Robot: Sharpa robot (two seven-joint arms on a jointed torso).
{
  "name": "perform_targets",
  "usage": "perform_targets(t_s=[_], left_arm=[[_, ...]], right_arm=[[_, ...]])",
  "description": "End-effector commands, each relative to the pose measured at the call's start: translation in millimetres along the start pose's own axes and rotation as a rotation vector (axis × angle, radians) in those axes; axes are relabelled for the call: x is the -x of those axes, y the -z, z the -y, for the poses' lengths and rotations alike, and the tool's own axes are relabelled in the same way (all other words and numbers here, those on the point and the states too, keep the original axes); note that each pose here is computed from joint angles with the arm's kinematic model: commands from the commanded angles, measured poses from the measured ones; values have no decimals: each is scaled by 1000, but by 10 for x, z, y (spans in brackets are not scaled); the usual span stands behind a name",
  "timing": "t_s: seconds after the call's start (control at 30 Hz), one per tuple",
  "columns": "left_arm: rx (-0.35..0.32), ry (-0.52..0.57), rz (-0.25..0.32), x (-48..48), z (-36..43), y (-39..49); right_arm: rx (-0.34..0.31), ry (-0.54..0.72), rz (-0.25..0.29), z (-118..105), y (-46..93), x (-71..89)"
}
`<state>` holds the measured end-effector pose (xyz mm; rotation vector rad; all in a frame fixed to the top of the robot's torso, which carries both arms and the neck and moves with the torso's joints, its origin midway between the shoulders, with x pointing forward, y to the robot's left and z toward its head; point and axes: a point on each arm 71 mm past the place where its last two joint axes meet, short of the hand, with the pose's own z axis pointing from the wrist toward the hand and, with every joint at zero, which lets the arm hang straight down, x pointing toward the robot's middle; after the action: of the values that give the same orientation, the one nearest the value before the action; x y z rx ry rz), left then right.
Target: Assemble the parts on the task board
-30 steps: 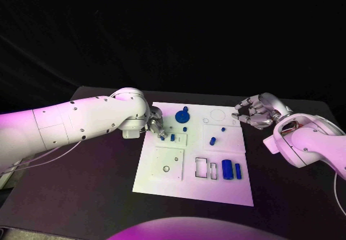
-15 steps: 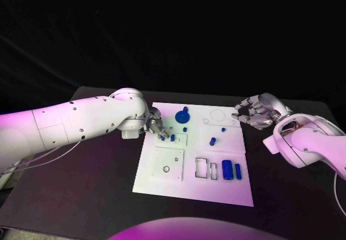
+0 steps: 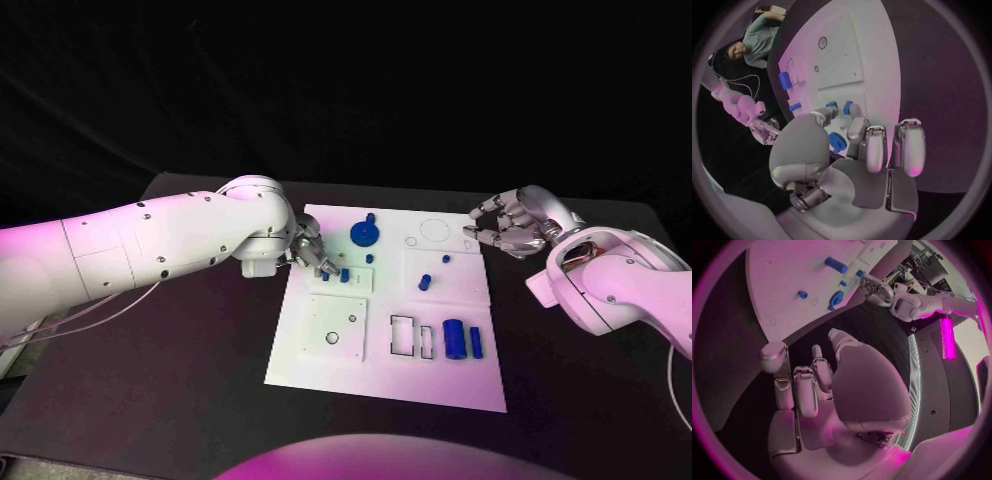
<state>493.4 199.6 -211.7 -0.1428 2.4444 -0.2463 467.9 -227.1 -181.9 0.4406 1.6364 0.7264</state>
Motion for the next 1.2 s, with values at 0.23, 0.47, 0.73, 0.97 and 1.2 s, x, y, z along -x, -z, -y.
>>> perform_targets(t_s=[0.23,0.47,0.73,0.97,1.2], left_arm=[[-49,99,61,48,-25,42],[-122,250,136,157,-8,130],[-331,306,253,263,162,204],[-589,79,412,196,438,241],[-656,-178,469,41,580,139]], right_arm=[[12,4,-1,-8,4,-4],[10,4,0,1,4,-1],[11,3,8,5,4,6],[14,2,12,12,6,16],[14,4,11,16,1,18]])
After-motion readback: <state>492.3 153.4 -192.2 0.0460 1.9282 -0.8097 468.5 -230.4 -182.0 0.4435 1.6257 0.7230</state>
